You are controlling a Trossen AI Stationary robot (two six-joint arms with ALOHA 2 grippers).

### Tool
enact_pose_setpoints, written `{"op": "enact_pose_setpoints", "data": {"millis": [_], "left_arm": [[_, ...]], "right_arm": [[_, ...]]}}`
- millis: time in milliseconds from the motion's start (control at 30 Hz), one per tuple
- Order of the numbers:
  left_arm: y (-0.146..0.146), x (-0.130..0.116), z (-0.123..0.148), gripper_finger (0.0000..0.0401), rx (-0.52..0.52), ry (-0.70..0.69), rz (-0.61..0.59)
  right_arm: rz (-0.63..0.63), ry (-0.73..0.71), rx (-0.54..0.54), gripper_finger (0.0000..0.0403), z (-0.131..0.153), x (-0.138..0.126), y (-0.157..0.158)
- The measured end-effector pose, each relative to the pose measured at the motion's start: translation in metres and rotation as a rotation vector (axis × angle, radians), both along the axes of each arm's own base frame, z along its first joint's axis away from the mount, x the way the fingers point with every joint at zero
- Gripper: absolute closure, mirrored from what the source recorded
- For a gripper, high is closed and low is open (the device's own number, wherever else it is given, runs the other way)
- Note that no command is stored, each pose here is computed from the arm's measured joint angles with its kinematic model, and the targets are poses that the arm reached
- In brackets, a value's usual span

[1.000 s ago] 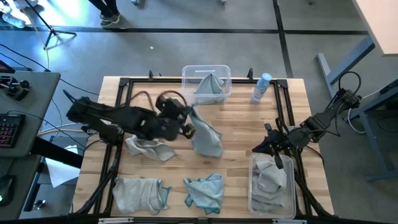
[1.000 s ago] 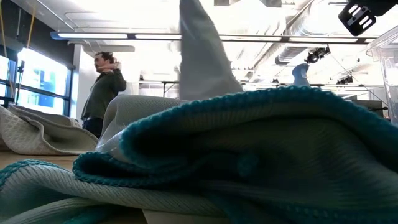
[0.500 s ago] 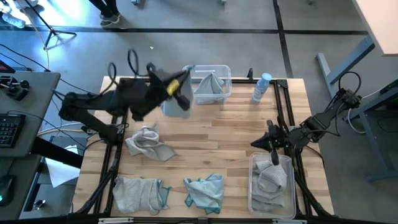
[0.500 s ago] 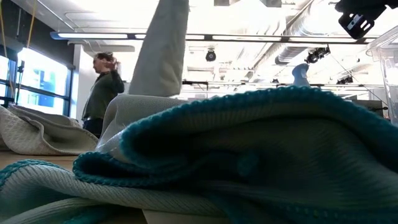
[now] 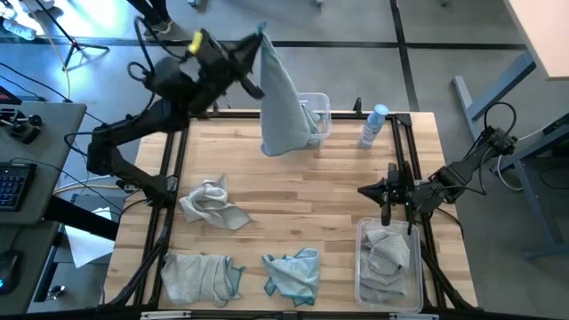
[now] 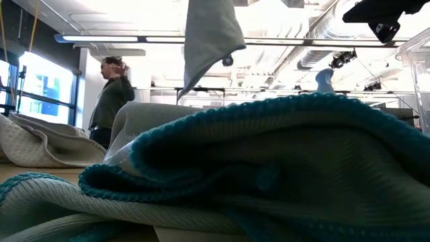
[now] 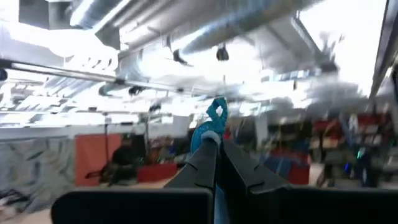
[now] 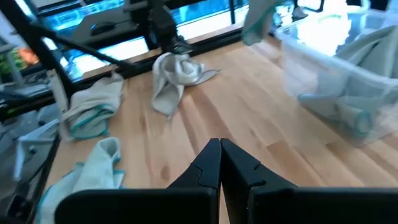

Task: Sort microfiber towel by color & place in baskets
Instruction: Put the blue microfiber towel into the top transparent bin

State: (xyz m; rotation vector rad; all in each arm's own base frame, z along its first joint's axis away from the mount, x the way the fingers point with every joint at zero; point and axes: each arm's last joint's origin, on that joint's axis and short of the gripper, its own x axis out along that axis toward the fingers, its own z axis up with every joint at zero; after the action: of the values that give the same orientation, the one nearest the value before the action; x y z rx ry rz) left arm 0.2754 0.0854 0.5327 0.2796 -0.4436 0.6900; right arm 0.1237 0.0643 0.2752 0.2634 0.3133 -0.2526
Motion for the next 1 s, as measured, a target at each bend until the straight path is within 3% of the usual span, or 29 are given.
{"op": "enact_pose_setpoints", "data": {"millis": [333, 767, 900, 1000], "left_arm": [[0.058, -0.004, -0.007, 0.0401, -0.022, -0.085, -0.148], [0.082, 0.020, 0.010, 0.0401, 0.093, -0.114, -0.287], [0.088, 0.032, 0.013, 0.0401, 0.084, -0.077, -0.311], [0.093, 0.041, 0.004, 0.0401, 0.024, 0.042, -0.293]], "right_arm": [[-0.134, -0.053, 0.001, 0.0403, 0.002, 0.000, -0.003], [-0.246, -0.070, 0.021, 0.0403, 0.002, 0.004, -0.014], [-0.261, -0.068, 0.023, 0.0403, 0.002, 0.005, -0.017], [-0.254, -0.062, 0.030, 0.0403, 0.002, 0.006, -0.018]]}}
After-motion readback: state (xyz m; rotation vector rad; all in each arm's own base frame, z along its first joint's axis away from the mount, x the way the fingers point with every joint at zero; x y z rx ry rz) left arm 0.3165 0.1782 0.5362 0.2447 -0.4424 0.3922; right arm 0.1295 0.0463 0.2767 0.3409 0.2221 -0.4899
